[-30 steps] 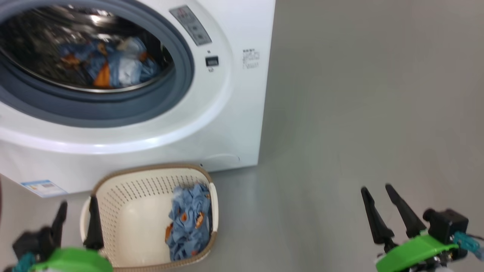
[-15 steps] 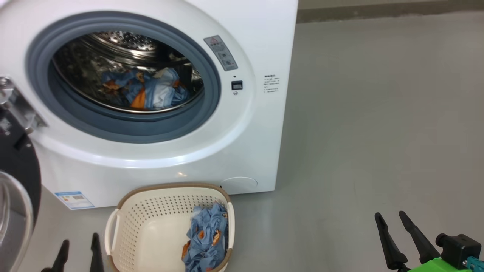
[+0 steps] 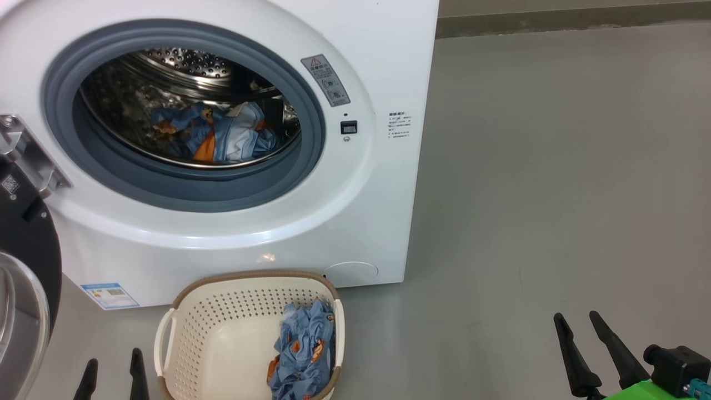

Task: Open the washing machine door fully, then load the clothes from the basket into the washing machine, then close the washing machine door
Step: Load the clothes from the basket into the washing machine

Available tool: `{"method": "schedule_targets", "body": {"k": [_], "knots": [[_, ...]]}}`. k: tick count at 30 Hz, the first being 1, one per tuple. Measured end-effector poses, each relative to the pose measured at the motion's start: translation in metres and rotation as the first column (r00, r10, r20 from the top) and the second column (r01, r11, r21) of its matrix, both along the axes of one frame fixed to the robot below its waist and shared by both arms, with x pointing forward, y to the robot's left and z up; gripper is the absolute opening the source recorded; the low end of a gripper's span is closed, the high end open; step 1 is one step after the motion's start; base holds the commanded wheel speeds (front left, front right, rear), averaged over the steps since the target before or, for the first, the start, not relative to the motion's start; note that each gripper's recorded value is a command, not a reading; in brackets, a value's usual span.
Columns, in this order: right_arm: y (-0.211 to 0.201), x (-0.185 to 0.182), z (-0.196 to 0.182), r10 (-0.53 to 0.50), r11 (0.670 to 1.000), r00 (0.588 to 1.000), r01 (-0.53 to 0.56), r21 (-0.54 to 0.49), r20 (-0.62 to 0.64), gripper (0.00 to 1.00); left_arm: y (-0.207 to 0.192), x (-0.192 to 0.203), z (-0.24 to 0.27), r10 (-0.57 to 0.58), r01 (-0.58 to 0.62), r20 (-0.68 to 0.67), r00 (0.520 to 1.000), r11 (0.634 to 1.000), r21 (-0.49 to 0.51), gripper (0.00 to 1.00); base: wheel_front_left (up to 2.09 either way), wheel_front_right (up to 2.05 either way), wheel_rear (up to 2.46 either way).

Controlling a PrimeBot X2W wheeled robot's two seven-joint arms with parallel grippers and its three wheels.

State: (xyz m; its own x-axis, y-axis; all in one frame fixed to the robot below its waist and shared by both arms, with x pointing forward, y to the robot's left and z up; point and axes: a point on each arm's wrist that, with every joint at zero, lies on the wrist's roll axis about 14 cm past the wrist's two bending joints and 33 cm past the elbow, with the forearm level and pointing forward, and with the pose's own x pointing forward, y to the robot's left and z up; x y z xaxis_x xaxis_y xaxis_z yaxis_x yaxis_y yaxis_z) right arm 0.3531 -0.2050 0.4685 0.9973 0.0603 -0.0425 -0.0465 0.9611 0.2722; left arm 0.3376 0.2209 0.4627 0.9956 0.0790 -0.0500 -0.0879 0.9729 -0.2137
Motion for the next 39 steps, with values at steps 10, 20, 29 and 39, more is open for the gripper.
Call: {"method": "schedule_targets", "body": {"k": [10, 20, 29, 39], "knots": [[-0.001, 0.002, -0.004, -0.006, 1.000, 1.000, 0.006, 0.005, -0.011, 1.00, -0.001, 0.002, -0.005, -0.003, 0.003, -0.015, 1.000, 1.000, -0.001, 1.00, 0.00, 0.00, 0.00], [0.002, 0.018, -0.004, -0.005, 1.000, 1.000, 0.005, 0.013, -0.008, 1.00, -0.018, 0.021, -0.013, -0.041, 0.039, -0.033, 0.999, 0.998, -0.040, 1.00, 0.00, 0.00, 0.00], [0.008, 0.043, -0.013, 0.002, 1.000, 1.000, -0.001, 0.018, -0.022, 1.00, -0.039, 0.052, -0.042, -0.103, 0.092, -0.109, 0.989, 0.991, -0.101, 1.00, 0.00, 0.00, 0.00], [0.013, 0.069, -0.029, 0.006, 1.000, 0.999, -0.005, 0.018, -0.047, 1.00, -0.074, 0.082, -0.097, -0.213, 0.175, -0.261, 0.941, 0.971, -0.164, 1.00, 0.00, 0.00, 0.00]]}}
